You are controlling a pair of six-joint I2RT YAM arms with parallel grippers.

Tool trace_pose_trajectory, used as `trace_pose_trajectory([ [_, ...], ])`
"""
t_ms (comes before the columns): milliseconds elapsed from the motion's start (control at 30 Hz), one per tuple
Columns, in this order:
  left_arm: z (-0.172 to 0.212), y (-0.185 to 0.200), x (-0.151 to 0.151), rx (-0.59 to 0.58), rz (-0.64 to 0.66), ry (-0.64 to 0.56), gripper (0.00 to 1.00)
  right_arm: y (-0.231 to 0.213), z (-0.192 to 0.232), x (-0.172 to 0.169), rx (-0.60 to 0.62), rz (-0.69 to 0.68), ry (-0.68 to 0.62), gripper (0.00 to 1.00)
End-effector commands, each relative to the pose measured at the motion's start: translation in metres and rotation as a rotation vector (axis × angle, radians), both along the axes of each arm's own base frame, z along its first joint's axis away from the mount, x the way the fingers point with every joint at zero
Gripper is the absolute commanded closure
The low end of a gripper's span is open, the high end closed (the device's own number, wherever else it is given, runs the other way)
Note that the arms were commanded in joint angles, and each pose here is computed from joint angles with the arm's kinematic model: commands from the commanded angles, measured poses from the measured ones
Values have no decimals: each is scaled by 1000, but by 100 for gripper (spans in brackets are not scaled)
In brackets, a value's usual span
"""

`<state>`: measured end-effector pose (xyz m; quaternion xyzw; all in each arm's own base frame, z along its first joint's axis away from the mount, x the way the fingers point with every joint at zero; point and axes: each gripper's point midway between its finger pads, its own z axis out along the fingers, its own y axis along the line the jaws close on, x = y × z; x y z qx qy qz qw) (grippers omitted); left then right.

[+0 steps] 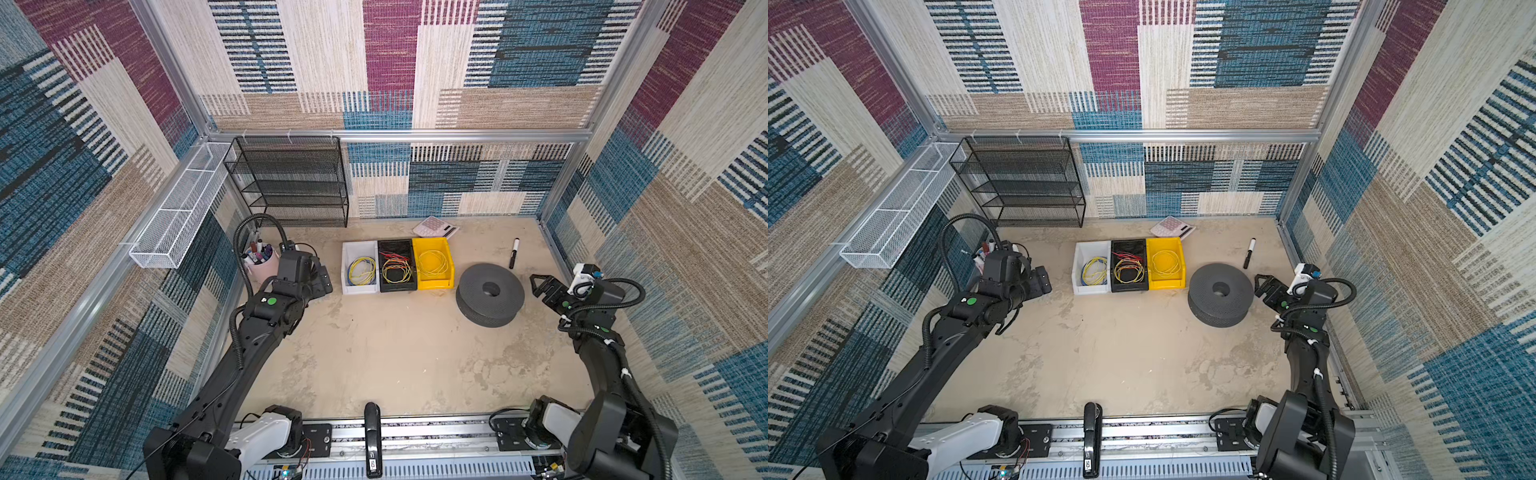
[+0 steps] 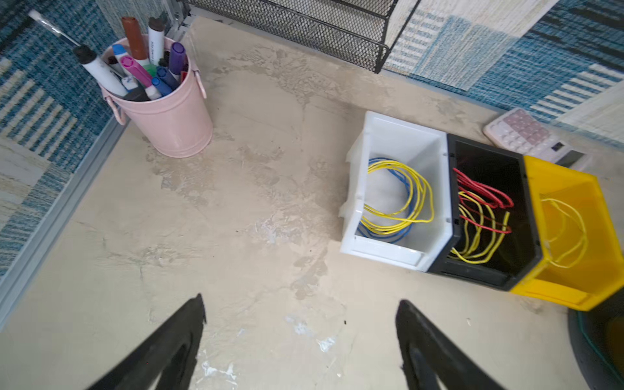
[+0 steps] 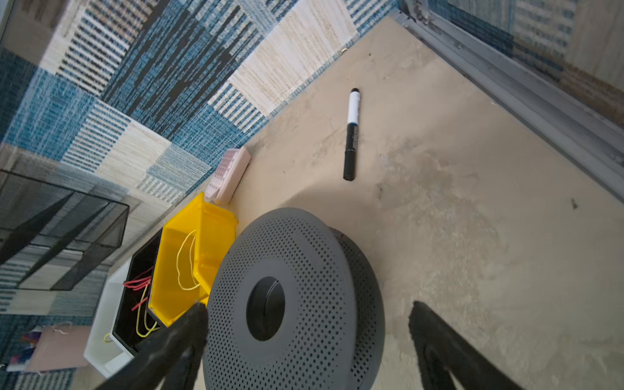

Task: Wrap the cables
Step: 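Raise both arms from rest and move the right gripper toward the grey spool, then grasp the rim of the grey spool with the right gripper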

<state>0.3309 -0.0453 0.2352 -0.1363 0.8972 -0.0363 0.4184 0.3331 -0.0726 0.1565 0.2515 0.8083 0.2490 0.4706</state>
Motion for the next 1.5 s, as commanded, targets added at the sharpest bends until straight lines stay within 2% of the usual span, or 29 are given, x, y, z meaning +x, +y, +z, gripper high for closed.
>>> trace_pose_trajectory([
  [0, 6, -11, -5, -64, -42, 7, 10, 15, -1, 6, 110, 88, -49, 9],
  [267, 25, -17, -11, -87, -78, -11, 11, 24, -41, 4, 171, 131, -27, 14],
  [400, 27, -18, -12, -105, -77, -8, 12, 29, -57, 12, 241, 186, -14, 23],
  [633, 30, -20, -12, -122, -74, 1, 13, 37, -75, 16, 298, 237, -17, 28],
  [867, 37, -20, -9, -115, -72, 7, 13, 50, -83, 24, 348, 280, -36, 39],
  [1067, 44, -21, -8, -123, -65, 8, 14, 57, -86, 25, 385, 300, -47, 57],
  [1200, 46, -22, -10, -131, -67, 10, 16, 58, -88, 27, 393, 305, -45, 81],
  [1267, 48, -22, -10, -132, -70, 11, 16, 58, -86, 27, 396, 304, -50, 85],
  [1367, 49, -24, -11, -137, -82, 12, 18, 59, -85, 27, 407, 317, -47, 98],
  [1467, 51, -27, -10, -144, -92, 14, 19, 60, -79, 27, 407, 319, -58, 100],
])
